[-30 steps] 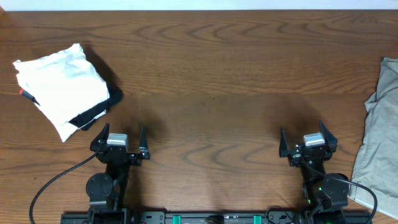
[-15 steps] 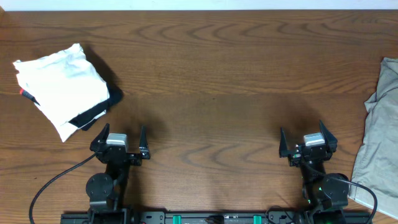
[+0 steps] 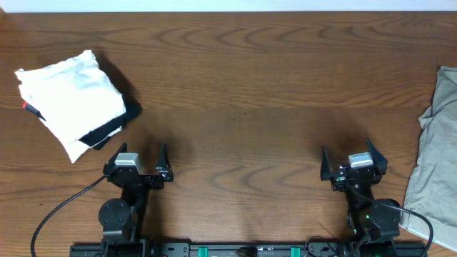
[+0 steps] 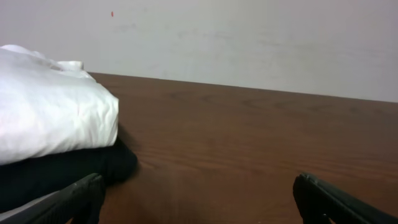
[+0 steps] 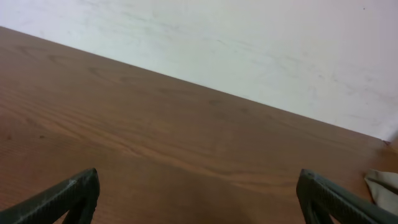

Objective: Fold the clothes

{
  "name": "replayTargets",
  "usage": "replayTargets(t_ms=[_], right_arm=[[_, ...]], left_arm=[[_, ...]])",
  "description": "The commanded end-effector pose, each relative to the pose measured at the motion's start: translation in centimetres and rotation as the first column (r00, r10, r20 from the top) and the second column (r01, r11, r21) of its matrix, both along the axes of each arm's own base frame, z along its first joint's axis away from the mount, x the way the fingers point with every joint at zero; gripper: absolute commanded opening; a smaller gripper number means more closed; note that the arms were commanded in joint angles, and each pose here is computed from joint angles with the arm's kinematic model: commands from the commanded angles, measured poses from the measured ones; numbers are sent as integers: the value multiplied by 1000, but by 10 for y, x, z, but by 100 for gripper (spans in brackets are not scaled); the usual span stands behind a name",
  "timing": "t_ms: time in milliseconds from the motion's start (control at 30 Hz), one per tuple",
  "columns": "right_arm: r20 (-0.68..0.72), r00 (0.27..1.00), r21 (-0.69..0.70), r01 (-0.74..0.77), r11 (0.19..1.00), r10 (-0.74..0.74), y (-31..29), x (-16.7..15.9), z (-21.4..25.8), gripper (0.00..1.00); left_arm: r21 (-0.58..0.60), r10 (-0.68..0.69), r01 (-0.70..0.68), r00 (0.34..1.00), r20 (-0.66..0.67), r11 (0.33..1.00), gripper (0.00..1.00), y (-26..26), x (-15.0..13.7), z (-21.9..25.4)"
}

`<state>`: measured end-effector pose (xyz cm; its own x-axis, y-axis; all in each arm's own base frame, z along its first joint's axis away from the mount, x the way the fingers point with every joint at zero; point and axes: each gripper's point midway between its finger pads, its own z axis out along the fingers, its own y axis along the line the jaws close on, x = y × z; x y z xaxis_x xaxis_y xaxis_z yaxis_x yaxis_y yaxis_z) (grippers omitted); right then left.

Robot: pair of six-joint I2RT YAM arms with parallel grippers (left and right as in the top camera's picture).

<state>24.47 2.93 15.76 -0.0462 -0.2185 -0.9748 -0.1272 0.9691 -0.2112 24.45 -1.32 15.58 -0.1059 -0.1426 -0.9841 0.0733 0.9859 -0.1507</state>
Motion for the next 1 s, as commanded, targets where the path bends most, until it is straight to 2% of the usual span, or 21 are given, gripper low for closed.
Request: replayTargets(t_ms=[0, 267, 433, 733, 967], right_arm=[[-7, 1000, 45, 6, 999, -6, -2, 0, -1, 99], [-16, 1000, 191, 24, 981, -22, -3, 0, 3, 99], [-13, 1000, 200, 25, 979, -23, -4, -2, 14, 99], [-202, 969, 235, 188, 954, -141, -24, -11, 18, 99], [-400, 894, 216, 303, 928, -199, -32, -10, 21, 99]], left_arm=[[-40, -2, 0, 999, -42, 999, 98, -1, -1, -12], [-109, 4, -10, 998, -60, 994, 98, -1, -4, 4], [-108, 4, -15, 994, -105, 994, 98, -1, -5, 20], [-105, 3, -31, 965, -263, 994, 98, -1, 10, 40], [-86, -1, -44, 884, -467, 995, 98, 0, 23, 35]])
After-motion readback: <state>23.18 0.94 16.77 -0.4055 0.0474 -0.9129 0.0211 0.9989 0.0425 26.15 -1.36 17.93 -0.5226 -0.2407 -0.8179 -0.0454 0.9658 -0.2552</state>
